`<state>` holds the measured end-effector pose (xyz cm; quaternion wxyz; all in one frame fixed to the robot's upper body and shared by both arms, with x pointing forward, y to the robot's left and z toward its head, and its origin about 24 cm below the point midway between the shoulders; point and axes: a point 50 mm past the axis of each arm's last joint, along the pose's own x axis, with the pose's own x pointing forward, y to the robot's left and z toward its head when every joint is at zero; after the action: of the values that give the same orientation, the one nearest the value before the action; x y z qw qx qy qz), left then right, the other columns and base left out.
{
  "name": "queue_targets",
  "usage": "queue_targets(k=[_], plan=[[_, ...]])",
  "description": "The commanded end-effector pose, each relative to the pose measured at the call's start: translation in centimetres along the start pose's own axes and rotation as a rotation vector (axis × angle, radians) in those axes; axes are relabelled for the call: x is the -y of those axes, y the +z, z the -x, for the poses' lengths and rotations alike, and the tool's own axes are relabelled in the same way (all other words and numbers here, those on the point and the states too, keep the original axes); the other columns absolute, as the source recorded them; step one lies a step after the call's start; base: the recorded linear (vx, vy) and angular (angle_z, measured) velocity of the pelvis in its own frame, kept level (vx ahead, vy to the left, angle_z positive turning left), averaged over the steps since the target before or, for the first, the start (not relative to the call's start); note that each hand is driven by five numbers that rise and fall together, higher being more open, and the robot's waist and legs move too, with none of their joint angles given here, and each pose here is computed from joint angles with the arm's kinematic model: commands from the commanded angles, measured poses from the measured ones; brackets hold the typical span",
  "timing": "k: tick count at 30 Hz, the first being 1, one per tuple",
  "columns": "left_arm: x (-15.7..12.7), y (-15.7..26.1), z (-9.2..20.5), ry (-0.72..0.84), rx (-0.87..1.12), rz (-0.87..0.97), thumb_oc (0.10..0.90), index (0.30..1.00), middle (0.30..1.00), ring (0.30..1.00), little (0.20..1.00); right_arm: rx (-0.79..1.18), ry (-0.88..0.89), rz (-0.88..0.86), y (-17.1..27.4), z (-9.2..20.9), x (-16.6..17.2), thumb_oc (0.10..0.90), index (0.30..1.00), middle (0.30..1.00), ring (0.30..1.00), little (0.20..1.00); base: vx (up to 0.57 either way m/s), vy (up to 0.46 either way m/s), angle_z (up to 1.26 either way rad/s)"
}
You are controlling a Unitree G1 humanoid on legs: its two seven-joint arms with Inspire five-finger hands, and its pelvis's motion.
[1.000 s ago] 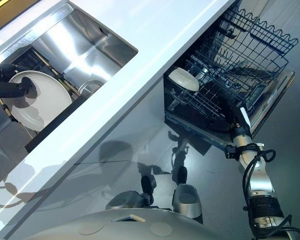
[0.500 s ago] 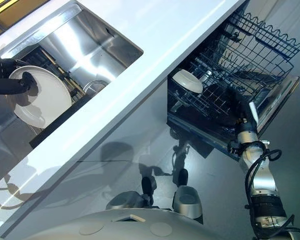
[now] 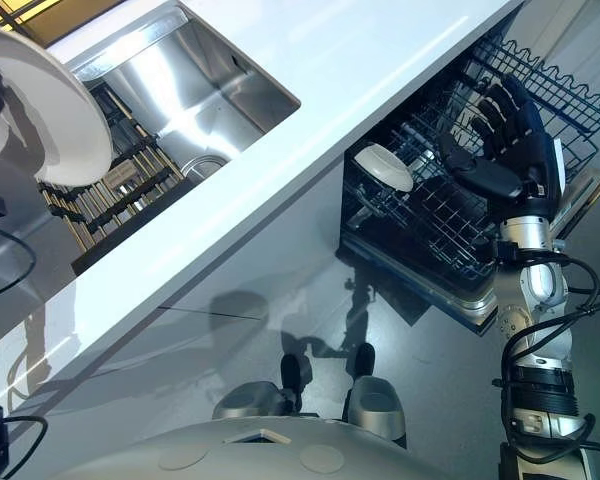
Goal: Pick up plates and place into dishwasher.
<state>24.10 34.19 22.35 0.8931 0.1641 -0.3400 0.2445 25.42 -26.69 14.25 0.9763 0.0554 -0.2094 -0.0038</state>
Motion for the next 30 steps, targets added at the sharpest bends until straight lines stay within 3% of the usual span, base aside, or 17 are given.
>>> queue_targets(k=[1,10,18,30], plan=[[-0.1,5.5,-2.0,0.154,0.411,-0.122,0.1,0.3,0.3,0.3,0.2,0.325,0.262,-0.022,5.4,-1.7,-3.6,0.8,0.9,0.9,0.9,0.9,-0.02,-0.156,0.02],[6.0,7.3,-0.9,0.209,0.623,-0.026,0.1,0.3,0.3,0.3,0.2,0.314,0.464,-0.079,5.0,-2.8,-8.7,0.8,0.9,0.9,0.9,0.9,-0.03,-0.092,0.08],[11.3,6.6,0.6,0.128,0.58,0.073,0.1,0.3,0.3,0.3,0.2,0.318,0.49,-0.104,4.2,-3.4,-11.8,0.8,0.9,0.9,0.9,0.9,-0.01,-0.023,0.03],[15.5,6.6,1.6,0.016,0.513,0.163,0.1,0.3,0.3,0.3,0.2,0.279,0.603,-0.123,3.4,-3.8,-15.2,0.8,0.9,0.9,0.9,0.9,0.0,0.0,0.01]])
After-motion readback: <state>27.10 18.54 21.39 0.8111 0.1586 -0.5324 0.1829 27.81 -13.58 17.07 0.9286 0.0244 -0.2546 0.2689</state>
